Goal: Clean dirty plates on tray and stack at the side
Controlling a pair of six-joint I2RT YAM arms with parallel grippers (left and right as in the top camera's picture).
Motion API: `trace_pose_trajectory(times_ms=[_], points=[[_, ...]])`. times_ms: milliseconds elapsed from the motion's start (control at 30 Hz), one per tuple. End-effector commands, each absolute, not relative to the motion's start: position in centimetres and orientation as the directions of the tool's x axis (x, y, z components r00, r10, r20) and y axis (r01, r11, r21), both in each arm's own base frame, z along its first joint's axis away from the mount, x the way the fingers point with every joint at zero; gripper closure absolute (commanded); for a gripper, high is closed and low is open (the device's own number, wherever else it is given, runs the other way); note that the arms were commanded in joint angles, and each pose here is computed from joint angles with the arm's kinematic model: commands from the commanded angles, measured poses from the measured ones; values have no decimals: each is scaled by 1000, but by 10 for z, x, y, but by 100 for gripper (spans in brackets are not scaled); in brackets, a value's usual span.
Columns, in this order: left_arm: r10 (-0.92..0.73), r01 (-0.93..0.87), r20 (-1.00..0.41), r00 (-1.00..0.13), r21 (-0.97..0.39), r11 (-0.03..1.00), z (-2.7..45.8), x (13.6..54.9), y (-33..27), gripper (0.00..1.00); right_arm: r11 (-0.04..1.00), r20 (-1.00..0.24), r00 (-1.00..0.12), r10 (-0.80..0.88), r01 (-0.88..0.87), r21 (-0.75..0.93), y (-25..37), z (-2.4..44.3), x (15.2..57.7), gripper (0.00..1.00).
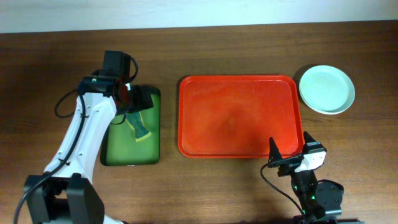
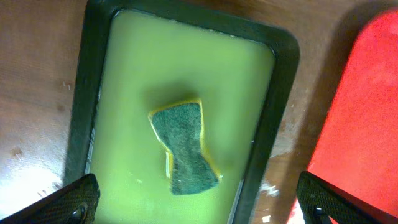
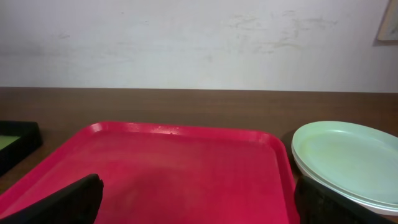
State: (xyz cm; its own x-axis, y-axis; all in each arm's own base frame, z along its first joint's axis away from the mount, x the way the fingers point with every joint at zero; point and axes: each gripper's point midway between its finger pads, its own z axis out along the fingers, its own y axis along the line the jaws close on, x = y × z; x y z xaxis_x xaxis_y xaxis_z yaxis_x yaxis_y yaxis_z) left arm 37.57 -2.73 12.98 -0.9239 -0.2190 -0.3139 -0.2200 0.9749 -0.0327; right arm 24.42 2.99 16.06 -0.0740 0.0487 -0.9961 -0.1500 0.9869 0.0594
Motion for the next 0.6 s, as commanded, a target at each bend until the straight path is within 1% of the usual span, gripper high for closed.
trace_pose_trajectory(times_ms=[0, 67, 100, 133, 167, 200, 233, 267, 333, 433, 467, 567], points=[[9, -7, -351, -936, 47, 999, 132, 361, -23, 1, 990, -996, -76, 53, -127, 63, 25, 158, 245, 1], [11, -6, -454, -891, 36, 999, 130, 350, -22, 1, 990, -996, -76, 53, -127, 63, 25, 158, 245, 1], [24, 17, -539, -842, 19, 1000, 129, 344, -25, 1, 990, -996, -76, 53, -127, 63, 25, 158, 245, 1], [48, 52, -590, -806, 10, 999, 129, 341, -28, 1, 990, -996, -76, 53, -127, 63, 25, 158, 245, 1], [107, 129, -677, -728, 18, 991, 130, 331, -35, 1, 990, -996, -76, 53, -127, 63, 25, 158, 245, 1], [155, 177, -768, -621, 56, 983, 135, 318, -36, 1, 990, -996, -76, 53, -127, 63, 25, 158, 245, 2], [163, 178, -825, -541, 77, 981, 140, 308, -35, 1, 990, -996, -76, 53, -127, 63, 25, 158, 245, 1], [151, 158, -892, -426, 91, 983, 149, 293, -32, 1, 990, -996, -76, 53, -127, 63, 25, 158, 245, 1], [142, 149, -930, -338, 96, 984, 154, 280, -31, 1, 990, -996, -76, 53, -127, 63, 25, 158, 245, 1], [126, 91, -973, -194, 110, 990, 153, 264, -21, 1, 990, -996, -76, 53, -127, 63, 25, 158, 245, 2], [117, 72, -979, -166, 106, 992, 149, 261, -15, 1, 990, -996, -76, 53, -127, 63, 25, 158, 245, 1], [105, 87, -985, -140, 94, 992, 145, 257, -12, 1, 990, -996, -76, 53, -127, 63, 25, 158, 245, 1]])
